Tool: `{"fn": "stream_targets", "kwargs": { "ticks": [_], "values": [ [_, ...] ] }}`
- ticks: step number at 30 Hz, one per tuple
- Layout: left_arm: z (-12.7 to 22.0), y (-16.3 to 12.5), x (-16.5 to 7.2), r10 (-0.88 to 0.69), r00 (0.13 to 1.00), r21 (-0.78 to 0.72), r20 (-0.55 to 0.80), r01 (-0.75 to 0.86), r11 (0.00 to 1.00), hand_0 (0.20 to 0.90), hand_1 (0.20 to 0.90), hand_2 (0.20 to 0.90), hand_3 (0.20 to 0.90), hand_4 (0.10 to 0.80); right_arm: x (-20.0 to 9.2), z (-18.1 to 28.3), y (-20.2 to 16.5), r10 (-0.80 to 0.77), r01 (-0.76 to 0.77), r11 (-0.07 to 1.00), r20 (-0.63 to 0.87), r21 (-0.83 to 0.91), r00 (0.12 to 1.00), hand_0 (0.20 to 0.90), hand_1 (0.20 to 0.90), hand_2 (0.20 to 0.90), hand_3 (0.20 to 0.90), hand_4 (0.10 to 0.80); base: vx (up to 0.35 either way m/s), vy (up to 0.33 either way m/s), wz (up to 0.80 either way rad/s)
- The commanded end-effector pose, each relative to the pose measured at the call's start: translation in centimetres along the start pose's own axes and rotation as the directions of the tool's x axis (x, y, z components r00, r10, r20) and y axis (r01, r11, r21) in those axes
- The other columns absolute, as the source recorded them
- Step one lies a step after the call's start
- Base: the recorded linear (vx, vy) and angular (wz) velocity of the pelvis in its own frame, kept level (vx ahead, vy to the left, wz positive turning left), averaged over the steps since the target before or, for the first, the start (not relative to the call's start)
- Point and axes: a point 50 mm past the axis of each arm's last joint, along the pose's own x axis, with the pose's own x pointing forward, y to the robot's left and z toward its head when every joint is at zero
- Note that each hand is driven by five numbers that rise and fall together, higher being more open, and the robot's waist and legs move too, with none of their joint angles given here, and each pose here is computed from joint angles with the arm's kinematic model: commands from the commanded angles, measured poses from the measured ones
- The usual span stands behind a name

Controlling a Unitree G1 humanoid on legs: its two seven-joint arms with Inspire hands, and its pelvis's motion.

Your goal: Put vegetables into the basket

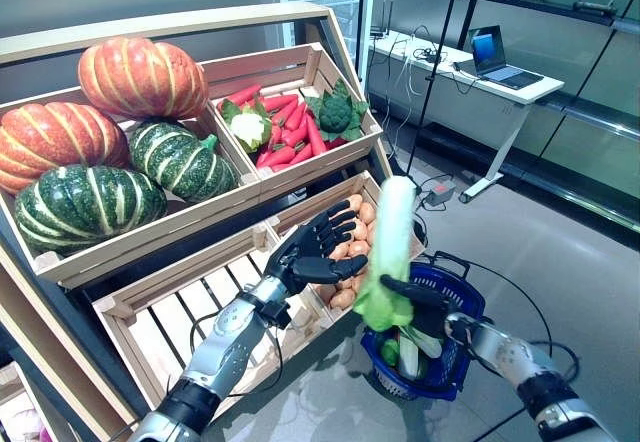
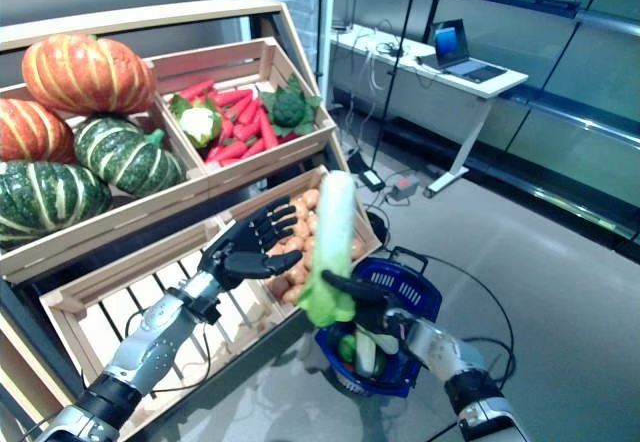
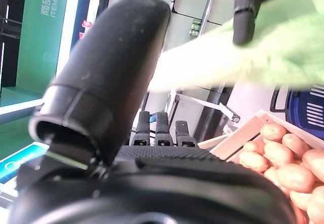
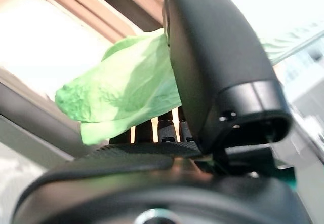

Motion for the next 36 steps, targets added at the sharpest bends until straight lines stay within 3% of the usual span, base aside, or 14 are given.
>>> {"fn": "stream_targets", "kwargs": {
  "ticks": [1, 14, 17, 24, 32, 36],
  "values": [
    [4.6, -0.2, 1.1, -0.049, 0.975, 0.089, 0.216, 0.031, 0.996, 0.9, 0.9, 0.9, 0.9, 0.8, -0.6, 6.1, 1.0, 0.06, -0.066, 0.998, 0.276, 0.015, 0.959, 0.3, 0.3, 0.3, 0.3, 0.4, 0.058, -0.016, -0.19],
    [2.7, 1.8, -1.0, 0.083, 0.985, 0.087, 0.152, -0.097, 0.991, 0.9, 0.9, 0.9, 0.9, 0.8, -2.9, 5.3, -4.6, -0.259, 0.187, 0.958, 0.377, 0.218, 0.889, 0.3, 0.3, 0.3, 0.3, 0.4, 0.067, -0.015, -0.02],
    [3.4, 1.9, -0.8, 0.081, 0.981, 0.098, 0.174, -0.099, 0.99, 0.9, 0.9, 0.9, 0.9, 0.8, -2.9, 6.1, -5.3, -0.32, 0.261, 0.945, 0.379, 0.198, 0.868, 0.3, 0.3, 0.3, 0.3, 0.4, -0.074, -0.023, 0.06],
    [8.0, 1.9, 1.1, 0.054, 0.939, 0.169, 0.339, -0.117, 0.979, 0.9, 0.9, 0.9, 0.9, 0.8, -1.6, 12.4, -1.5, -0.299, 0.28, 0.953, 0.516, 0.116, 0.803, 0.3, 0.3, 0.3, 0.3, 0.4, -0.254, -0.077, 0.29],
    [9.3, 1.3, 2.0, 0.093, 0.892, 0.094, 0.443, -0.149, 0.984, 0.9, 0.9, 0.9, 0.9, 0.8, -2.8, 17.8, 0.6, -0.346, 0.44, 0.898, 0.62, 0.003, 0.704, 0.3, 0.3, 0.3, 0.3, 0.4, -0.146, -0.022, 0.17],
    [9.3, 1.3, 2.2, 0.099, 0.885, 0.046, 0.455, -0.135, 0.99, 0.9, 0.9, 0.9, 0.9, 0.8, -3.5, 19.1, 0.8, -0.37, 0.451, 0.892, 0.636, 0.038, 0.677, 0.3, 0.3, 0.3, 0.3, 0.4, -0.107, -0.031, 0.16]
  ]
}}
